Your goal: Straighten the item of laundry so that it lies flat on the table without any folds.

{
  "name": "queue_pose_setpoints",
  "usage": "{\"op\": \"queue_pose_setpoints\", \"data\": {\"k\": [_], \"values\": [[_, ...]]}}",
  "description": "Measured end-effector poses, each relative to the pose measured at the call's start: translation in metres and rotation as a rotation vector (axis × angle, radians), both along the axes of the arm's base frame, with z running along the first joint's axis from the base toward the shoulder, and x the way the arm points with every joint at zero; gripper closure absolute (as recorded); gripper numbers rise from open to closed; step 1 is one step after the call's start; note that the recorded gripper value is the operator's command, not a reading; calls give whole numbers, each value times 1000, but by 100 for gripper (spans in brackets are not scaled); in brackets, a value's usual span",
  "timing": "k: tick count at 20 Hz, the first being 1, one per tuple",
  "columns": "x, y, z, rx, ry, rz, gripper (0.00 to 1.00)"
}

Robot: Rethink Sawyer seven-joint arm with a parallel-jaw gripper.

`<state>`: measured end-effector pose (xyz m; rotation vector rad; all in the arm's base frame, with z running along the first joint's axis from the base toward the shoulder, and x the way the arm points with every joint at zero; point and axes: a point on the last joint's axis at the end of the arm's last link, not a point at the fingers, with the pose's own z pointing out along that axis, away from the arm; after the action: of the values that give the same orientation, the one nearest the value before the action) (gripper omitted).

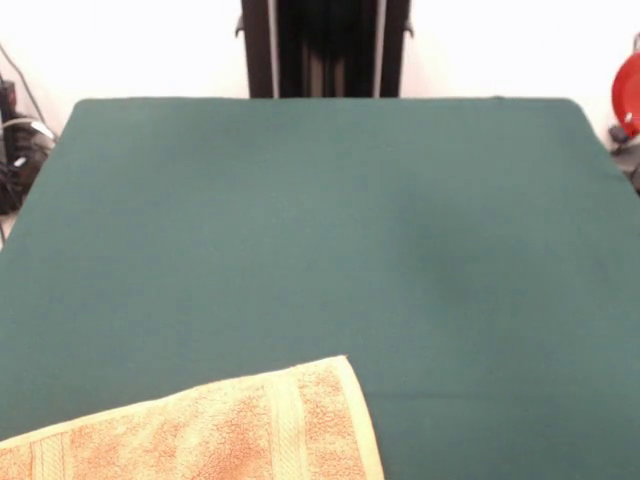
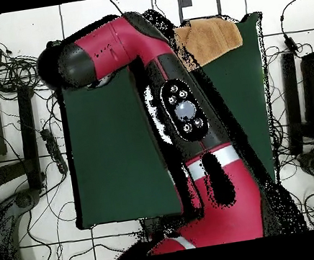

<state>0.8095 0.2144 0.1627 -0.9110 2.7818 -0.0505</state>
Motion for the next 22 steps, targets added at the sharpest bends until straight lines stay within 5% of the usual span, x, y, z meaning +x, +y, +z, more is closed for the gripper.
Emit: {"op": "queue_pose_setpoints", "data": {"k": [11, 22], "values": [[41, 10, -20, -34, 75, 207, 100], [65, 7, 9, -55, 22, 244, 100]]}}
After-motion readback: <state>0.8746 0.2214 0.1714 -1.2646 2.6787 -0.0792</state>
